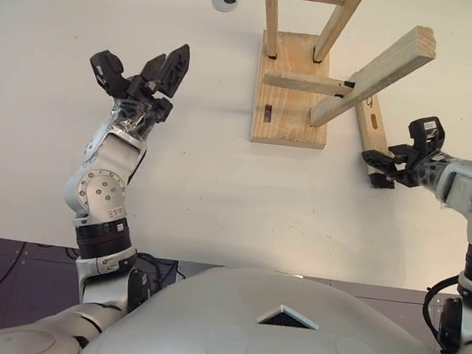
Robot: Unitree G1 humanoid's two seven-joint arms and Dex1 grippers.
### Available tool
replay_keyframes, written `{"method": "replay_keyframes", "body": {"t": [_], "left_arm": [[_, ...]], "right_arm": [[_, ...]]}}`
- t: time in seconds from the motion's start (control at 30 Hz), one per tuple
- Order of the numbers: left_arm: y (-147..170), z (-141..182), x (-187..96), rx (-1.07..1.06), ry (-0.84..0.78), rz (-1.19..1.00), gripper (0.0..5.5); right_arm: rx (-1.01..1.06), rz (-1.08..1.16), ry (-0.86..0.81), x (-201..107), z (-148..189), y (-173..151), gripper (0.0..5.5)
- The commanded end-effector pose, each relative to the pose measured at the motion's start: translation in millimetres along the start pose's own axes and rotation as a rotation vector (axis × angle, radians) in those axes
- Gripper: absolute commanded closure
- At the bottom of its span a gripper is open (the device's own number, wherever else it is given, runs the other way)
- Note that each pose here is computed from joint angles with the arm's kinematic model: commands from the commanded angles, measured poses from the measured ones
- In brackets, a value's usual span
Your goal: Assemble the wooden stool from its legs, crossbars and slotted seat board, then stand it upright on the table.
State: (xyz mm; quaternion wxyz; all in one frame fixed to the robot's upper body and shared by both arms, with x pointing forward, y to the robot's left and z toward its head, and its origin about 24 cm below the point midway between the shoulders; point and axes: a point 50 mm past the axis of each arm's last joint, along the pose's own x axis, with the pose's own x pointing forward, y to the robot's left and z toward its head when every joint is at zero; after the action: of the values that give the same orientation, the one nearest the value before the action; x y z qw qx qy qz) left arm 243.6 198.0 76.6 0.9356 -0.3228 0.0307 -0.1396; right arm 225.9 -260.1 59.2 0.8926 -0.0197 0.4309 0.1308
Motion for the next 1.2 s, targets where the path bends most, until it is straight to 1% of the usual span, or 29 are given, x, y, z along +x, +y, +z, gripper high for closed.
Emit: {"method": "replay_keyframes", "body": {"t": [0.03, 0.17, 0.23, 0.27, 0.3, 0.33, 0.37, 0.43, 0.47, 0.5, 0.57, 0.6, 0.63, 0.73, 0.83, 0.9, 1.03, 1.2], "left_arm": [[-5.7, 26.3, 3.3, 0.117, -0.166, 0.001, 1.53], [-8.2, 42.1, 5.4, 0.128, -0.255, -0.043, 1.53], [-9.6, 52.5, 9.2, 0.125, -0.286, -0.083, 1.53], [-12.3, 57.6, 11.2, 0.125, -0.295, -0.115, 1.53], [-15.9, 62.3, 12.6, 0.117, -0.301, -0.153, 1.35], [-22.9, 67.6, 13.7, 0.097, -0.306, -0.211, 1.30], [-29.8, 72.6, 14.7, 0.079, -0.306, -0.272, 1.08], [-48.7, 81.1, 19.5, 0.048, -0.278, -0.417, 0.82], [-62.5, 85.8, 23.0, 0.035, -0.252, -0.513, 0.72], [-74.3, 89.1, 25.4, 0.026, -0.229, -0.588, 0.49], [-103.2, 95.9, 32.6, 0.021, -0.167, -0.764, 0.19], [-113.5, 99.3, 36.7, 0.015, -0.146, -0.829, 0.10], [-125.1, 103.0, 41.2, 0.001, -0.139, -0.888, 0.10], [-147.3, 113.5, 51.6, -0.052, -0.142, -0.990, 0.10], [-158.7, 117.6, 56.5, -0.088, -0.125, -1.044, 0.10], [-161.4, 118.5, 56.4, -0.122, -0.110, -1.069, 0.10], [-161.1, 119.0, 52.8, -0.177, -0.100, -1.108, 0.10], [-159.4, 120.4, 48.4, -0.209, -0.099, -1.146, 0.95]], "right_arm": [[0.071, -0.048, 0.036, 12.0, -14.6, -11.2, 2.90], [0.059, -0.087, -0.021, 13.7, -11.0, -14.7, 3.49], [0.078, -0.111, -0.083, 11.8, -7.9, -12.7, 3.49], [0.088, -0.121, -0.152, 10.3, 1.3, -12.4, 3.49], [0.089, -0.130, -0.227, 7.7, 14.5, -12.5, 3.49], [0.067, -0.130, -0.344, 2.5, 40.8, -14.3, 3.49], [0.050, -0.122, -0.455, -4.2, 65.6, -15.2, 3.49], [0.014, -0.050, -0.668, -22.8, 114.1, -16.0, 3.49], [-0.015, 0.021, -0.778, -36.6, 139.1, -13.4, 3.49], [-0.046, 0.086, -0.861, -49.0, 158.2, -10.2, 3.49], [-0.129, 0.341, -1.000, -77.5, 191.1, 13.4, 3.49], [-0.166, 0.470, -1.029, -87.0, 198.8, 28.0, 3.49], [-0.216, 0.619, -1.041, -95.1, 203.1, 46.7, 3.49], [-0.326, 0.922, -0.998, -104.2, 198.2, 88.1, 3.49], [-0.378, 1.074, -0.925, -101.1, 183.4, 109.8, 3.49], [-0.379, 1.128, -0.894, -97.6, 179.1, 113.7, 3.49], [-0.379, 1.186, -0.849, -94.3, 174.0, 111.2, 3.49], [-0.409, 1.248, -0.768, -92.8, 164.5, 110.4, 3.49]]}}
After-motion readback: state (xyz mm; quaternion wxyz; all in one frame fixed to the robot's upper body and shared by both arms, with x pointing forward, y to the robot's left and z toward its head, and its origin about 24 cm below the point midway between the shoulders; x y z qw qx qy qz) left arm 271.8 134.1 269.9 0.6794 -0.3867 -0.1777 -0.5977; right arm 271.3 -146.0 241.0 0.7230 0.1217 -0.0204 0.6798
